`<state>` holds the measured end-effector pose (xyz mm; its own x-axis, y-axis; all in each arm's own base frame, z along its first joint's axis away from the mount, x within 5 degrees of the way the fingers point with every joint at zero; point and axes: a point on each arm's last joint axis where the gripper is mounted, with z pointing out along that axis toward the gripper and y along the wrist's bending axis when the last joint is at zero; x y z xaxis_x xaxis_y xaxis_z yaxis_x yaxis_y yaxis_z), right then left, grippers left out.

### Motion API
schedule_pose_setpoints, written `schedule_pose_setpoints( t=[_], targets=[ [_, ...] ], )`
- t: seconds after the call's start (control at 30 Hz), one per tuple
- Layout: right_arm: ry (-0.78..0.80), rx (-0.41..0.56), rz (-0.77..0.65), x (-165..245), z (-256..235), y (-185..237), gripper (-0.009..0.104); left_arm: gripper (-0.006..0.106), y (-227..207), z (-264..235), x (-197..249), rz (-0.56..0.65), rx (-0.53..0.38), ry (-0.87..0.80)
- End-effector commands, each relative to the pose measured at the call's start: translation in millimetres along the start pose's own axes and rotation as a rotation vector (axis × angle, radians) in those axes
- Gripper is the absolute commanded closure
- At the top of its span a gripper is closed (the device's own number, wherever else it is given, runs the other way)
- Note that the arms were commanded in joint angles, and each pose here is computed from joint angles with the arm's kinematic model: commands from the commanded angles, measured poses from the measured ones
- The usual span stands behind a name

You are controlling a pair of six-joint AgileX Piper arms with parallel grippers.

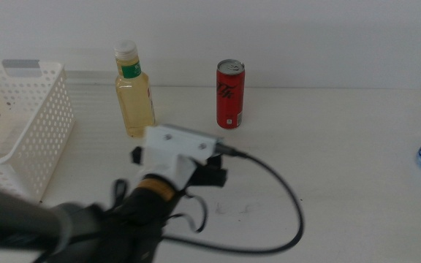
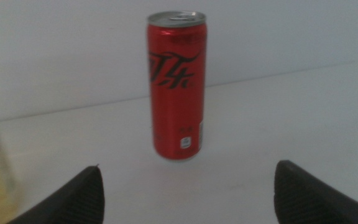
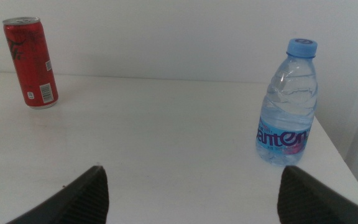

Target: Use arms to grab the bottles and put them into the dustbin to the left of the table.

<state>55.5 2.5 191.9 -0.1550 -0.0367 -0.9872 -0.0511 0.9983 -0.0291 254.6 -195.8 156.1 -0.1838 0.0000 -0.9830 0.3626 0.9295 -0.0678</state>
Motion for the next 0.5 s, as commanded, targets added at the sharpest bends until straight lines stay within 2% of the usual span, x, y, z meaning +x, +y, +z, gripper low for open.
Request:
schedule_pose_setpoints(
  t=[0.0,0.13,0.23,0.47],
  targets=[
    [-0.005,0.011,-0.010,0.5,0.0,-0.7,0.003,0.007,-7.9,19.9,0.5,-0.045,-0.017,-0.030],
    [-0.005,0.011,-0.010,0.5,0.0,-0.7,0.003,0.007,-14.7,43.0,9.9,-0.071,-0.037,0.036],
    [-0.005,0.011,-0.010,0.5,0.0,-0.7,0.003,0.007,-14.5,63.6,7.2,-0.023,-0.055,0.009],
    [-0.005,0.011,-0.010,0.5,0.0,-0.7,0.003,0.007,-8.6,120.6,13.5,-0.020,-0.034,0.072]
  ],
)
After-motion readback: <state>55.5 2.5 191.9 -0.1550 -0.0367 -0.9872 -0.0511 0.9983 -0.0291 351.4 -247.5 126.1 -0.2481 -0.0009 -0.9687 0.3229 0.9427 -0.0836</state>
